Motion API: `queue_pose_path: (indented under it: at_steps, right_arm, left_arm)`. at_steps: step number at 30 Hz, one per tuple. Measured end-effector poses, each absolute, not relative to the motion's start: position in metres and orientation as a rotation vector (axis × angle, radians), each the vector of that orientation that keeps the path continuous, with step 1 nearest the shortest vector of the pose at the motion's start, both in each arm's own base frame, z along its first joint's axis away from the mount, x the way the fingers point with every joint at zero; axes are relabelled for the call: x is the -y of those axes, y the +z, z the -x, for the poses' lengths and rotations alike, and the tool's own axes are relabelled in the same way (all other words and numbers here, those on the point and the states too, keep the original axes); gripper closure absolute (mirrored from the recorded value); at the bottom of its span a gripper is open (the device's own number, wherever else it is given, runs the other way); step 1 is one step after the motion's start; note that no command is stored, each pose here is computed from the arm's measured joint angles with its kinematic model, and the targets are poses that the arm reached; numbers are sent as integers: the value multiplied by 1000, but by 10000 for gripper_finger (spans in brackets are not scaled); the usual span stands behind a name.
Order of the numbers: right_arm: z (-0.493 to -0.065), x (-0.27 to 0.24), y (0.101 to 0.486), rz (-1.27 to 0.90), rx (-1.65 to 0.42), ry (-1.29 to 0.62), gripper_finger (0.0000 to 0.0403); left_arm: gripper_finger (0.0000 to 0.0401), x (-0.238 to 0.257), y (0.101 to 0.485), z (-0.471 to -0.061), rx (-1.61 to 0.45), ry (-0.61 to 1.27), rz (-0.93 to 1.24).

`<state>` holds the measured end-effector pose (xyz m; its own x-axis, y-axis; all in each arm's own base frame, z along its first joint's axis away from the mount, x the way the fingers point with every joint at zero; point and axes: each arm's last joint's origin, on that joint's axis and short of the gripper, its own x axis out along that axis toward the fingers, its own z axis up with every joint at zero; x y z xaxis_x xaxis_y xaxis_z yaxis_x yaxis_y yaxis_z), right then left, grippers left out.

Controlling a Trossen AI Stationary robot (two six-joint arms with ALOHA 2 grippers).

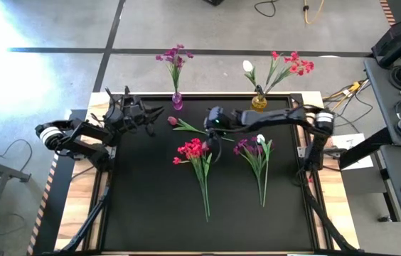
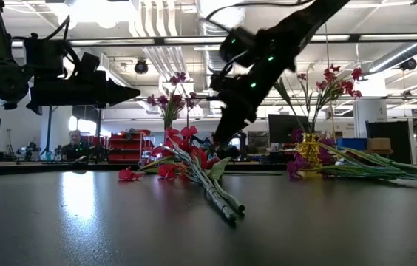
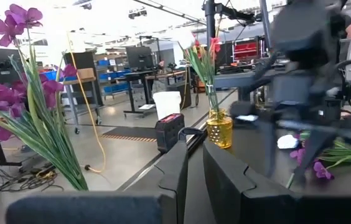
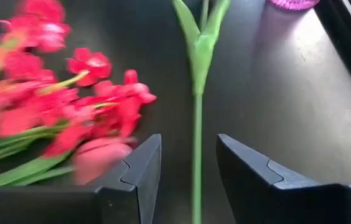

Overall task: Sort flowers into vase by color
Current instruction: Put the top purple flower into the purple vase

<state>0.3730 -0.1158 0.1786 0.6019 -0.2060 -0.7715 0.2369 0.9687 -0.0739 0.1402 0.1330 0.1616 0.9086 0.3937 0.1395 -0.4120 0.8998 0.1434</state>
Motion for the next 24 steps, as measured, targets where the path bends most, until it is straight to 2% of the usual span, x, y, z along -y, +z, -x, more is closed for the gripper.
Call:
queue_pose_path:
  at_steps: [11,24]
  right_arm:
    - [-412,153,146,-24,-999,-260,263]
    - [-415,167,127,-153,-1045,-218,332]
  left_arm:
    - [364,-134,163,-141,115,417,-159]
    - [364,-134,163,-141,115,417,-158]
